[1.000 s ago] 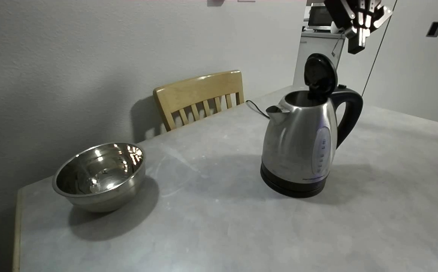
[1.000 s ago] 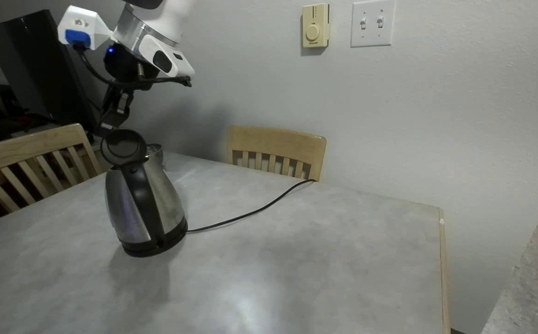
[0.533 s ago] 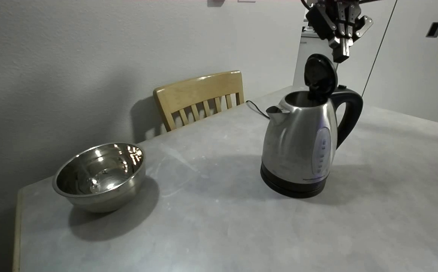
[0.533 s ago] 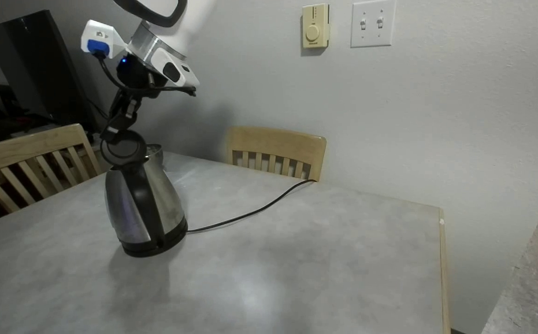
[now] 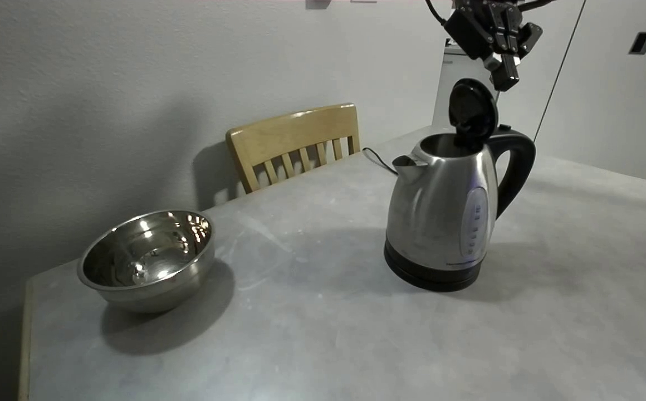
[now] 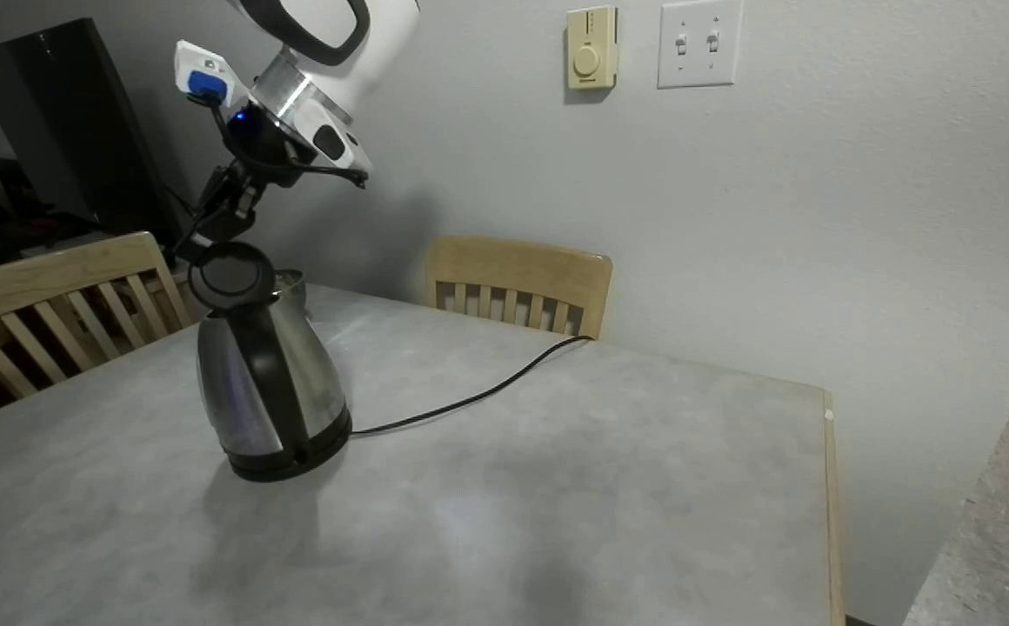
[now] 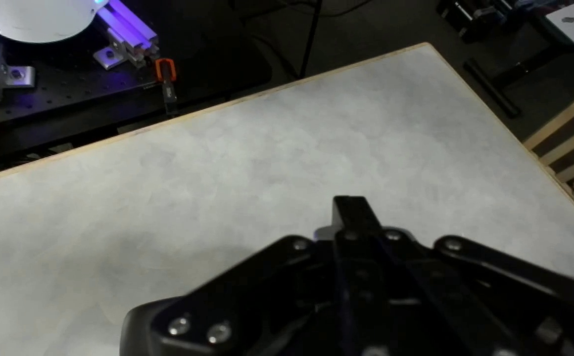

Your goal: Close the kettle

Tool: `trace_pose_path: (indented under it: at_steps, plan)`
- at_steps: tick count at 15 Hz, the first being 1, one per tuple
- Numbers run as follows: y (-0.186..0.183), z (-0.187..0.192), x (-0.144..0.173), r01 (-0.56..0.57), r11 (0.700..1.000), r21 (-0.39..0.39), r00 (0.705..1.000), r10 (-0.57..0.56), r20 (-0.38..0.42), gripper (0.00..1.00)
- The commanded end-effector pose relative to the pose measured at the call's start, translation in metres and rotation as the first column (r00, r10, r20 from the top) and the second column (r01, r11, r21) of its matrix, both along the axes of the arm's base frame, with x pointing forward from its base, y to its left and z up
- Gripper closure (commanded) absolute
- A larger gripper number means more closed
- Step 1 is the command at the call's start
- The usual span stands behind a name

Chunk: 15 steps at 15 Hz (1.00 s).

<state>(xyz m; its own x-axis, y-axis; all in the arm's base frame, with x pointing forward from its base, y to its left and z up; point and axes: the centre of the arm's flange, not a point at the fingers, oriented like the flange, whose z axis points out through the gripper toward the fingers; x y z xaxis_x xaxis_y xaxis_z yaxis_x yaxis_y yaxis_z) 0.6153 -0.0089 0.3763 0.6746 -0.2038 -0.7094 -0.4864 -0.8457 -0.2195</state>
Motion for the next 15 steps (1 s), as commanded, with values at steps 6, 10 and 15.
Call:
trace_pose_path:
  at_steps: [6,10,15]
  plan:
    - [-0.019,0.028,-0.035,0.173,0.983,-0.055,0.958,-0.155,0.241,1.00]
    - [-0.030,0.022,-0.026,0.275,0.960,-0.054,0.903,-0.239,0.358,1.00]
    - [-0.029,0.002,-0.033,0.333,0.942,-0.047,0.893,-0.299,0.336,1.00]
